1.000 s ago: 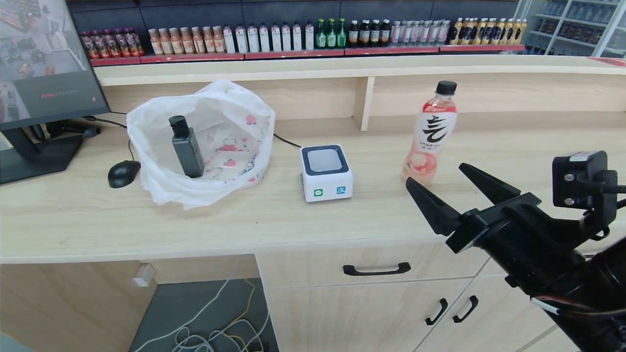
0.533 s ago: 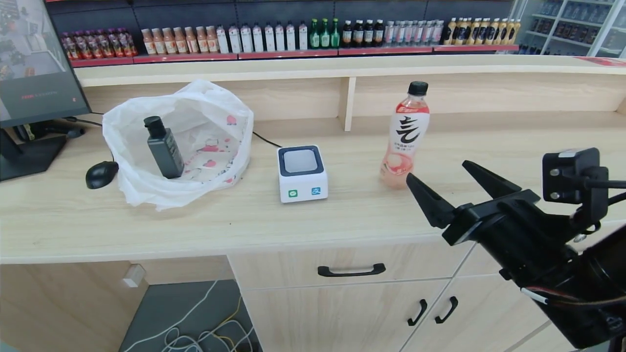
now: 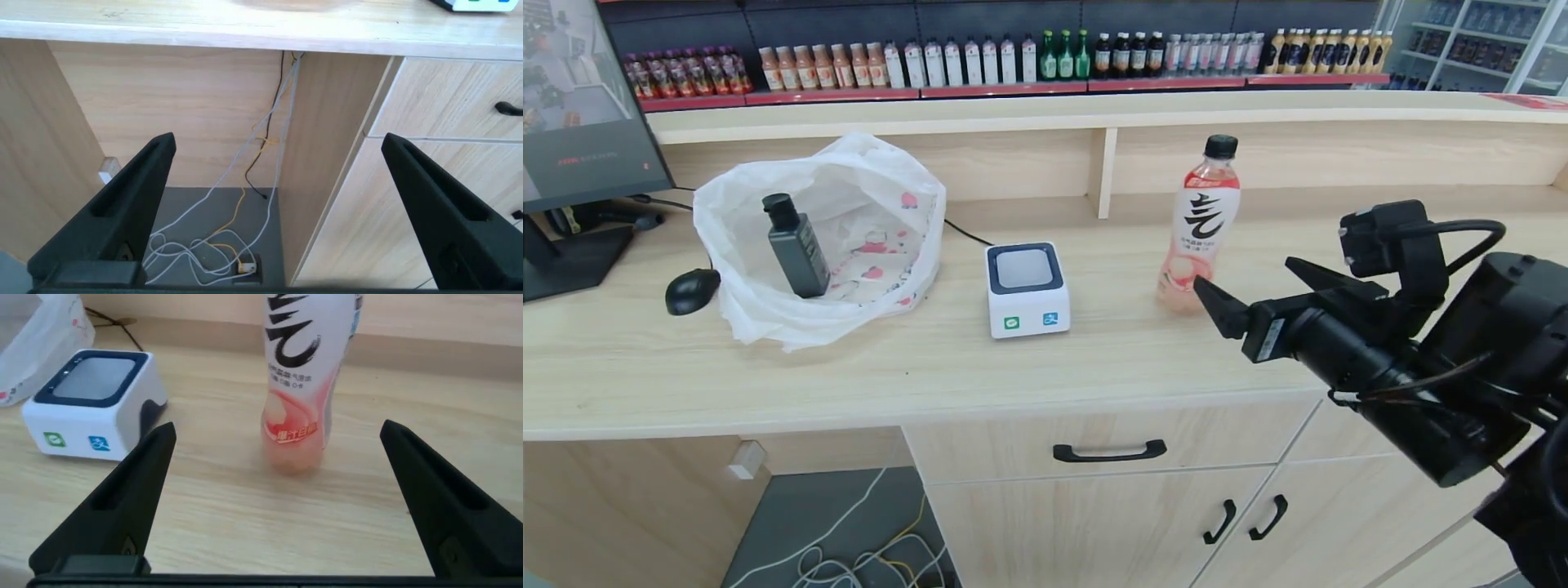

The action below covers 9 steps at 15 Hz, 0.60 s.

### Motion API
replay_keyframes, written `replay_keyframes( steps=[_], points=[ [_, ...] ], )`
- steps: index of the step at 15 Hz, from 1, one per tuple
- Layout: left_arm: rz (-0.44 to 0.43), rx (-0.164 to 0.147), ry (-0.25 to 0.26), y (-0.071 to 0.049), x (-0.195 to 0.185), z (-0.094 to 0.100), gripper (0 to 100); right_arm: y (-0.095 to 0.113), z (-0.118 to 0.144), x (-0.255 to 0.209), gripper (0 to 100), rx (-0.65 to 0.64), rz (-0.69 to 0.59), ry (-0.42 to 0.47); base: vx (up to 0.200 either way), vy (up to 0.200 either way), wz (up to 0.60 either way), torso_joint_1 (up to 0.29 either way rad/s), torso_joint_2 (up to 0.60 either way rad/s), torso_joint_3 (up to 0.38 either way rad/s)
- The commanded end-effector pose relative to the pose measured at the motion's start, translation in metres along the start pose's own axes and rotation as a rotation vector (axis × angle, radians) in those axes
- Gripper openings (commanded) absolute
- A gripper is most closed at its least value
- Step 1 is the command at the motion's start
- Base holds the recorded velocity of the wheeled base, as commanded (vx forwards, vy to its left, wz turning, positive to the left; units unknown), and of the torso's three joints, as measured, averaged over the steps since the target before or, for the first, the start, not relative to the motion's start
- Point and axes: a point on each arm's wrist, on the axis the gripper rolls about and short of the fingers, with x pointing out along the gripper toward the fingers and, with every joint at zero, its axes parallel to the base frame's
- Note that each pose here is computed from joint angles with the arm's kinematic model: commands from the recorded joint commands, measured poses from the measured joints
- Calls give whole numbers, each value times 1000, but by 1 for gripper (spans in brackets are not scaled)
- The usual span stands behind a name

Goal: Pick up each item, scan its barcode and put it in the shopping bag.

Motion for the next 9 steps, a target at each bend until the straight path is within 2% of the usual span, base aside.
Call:
replay_keyframes(
  steps=[1, 6, 9],
  points=[
    [0, 0, 0, 0, 0, 0, 100, -5, 7, 16, 100, -8, -26, -10, 0, 0, 0, 0, 0, 0],
    [0, 0, 0, 0, 0, 0, 100, -17, -2, 44, 100, -21, -87, 10, 0, 0, 0, 0, 0, 0],
    [0, 0, 0, 0, 0, 0, 100, -22, 0, 63, 100, -24, -117, -16, 0, 0, 0, 0, 0, 0]
  ],
)
